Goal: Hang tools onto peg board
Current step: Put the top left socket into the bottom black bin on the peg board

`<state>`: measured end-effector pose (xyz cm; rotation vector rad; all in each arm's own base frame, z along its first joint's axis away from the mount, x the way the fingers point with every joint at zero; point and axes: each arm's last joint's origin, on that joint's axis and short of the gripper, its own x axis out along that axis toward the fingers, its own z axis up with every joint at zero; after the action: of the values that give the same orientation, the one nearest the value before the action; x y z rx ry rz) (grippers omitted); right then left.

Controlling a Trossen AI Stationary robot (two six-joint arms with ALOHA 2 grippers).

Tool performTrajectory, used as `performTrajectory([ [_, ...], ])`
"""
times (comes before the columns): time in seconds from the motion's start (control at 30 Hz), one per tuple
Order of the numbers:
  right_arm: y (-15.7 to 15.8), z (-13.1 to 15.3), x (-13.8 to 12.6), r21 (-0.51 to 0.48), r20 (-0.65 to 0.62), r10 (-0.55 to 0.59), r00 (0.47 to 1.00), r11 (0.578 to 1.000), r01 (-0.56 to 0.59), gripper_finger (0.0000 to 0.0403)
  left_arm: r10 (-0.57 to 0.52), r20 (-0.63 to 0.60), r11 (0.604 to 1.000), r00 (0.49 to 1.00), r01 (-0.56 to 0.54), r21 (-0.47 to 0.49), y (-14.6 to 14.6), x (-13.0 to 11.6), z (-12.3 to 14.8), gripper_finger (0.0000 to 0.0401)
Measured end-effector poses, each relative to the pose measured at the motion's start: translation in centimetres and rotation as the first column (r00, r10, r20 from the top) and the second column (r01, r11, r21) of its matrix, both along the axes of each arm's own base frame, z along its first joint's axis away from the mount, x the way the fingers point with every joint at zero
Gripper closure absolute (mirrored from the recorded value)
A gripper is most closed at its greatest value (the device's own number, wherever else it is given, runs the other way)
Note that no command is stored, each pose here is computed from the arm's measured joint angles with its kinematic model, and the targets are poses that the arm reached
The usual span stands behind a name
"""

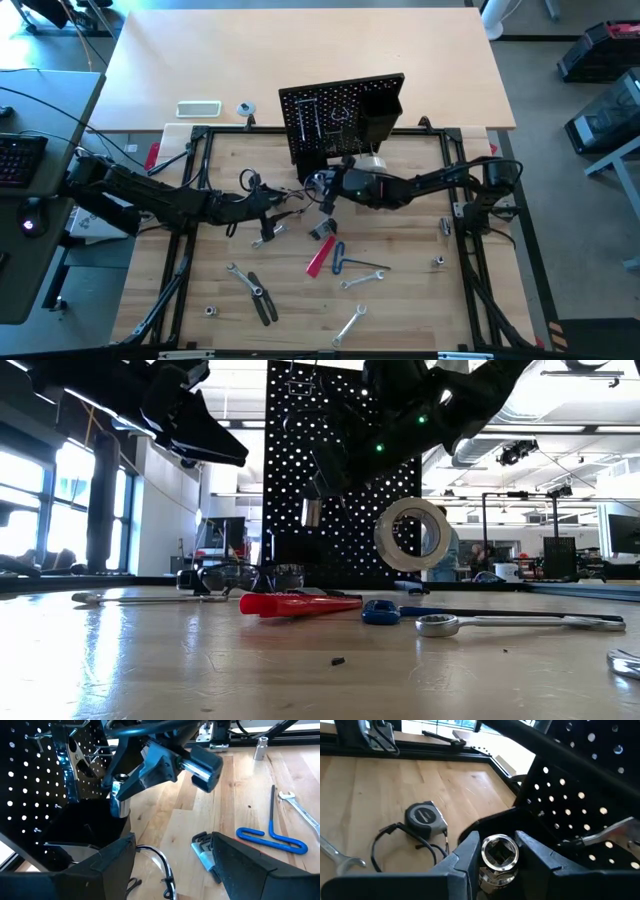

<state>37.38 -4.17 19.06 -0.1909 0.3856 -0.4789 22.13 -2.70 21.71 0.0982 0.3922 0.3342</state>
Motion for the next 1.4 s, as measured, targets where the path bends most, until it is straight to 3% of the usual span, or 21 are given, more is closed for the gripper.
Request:
performTrajectory([
  [0.9, -2.5, -0.4, -0.4, 0.033, -0.041, 0.018, 0.999, 0.999, -0.017, 0.0305, -0.017, 0.001, 1.000, 1.000, 0.017, -0.011, -0.1, 0.0, 0.0, 0.0151],
  [1.4, -3.0, -2.5, 0.0, 0.044, -0.092, 0.011, 0.996, 0.999, -0.007, 0.0305, -0.028, 0.002, 0.999, 1.000, 0.028, -0.023, -0.1, 0.0, 0.0, 0.0151],
])
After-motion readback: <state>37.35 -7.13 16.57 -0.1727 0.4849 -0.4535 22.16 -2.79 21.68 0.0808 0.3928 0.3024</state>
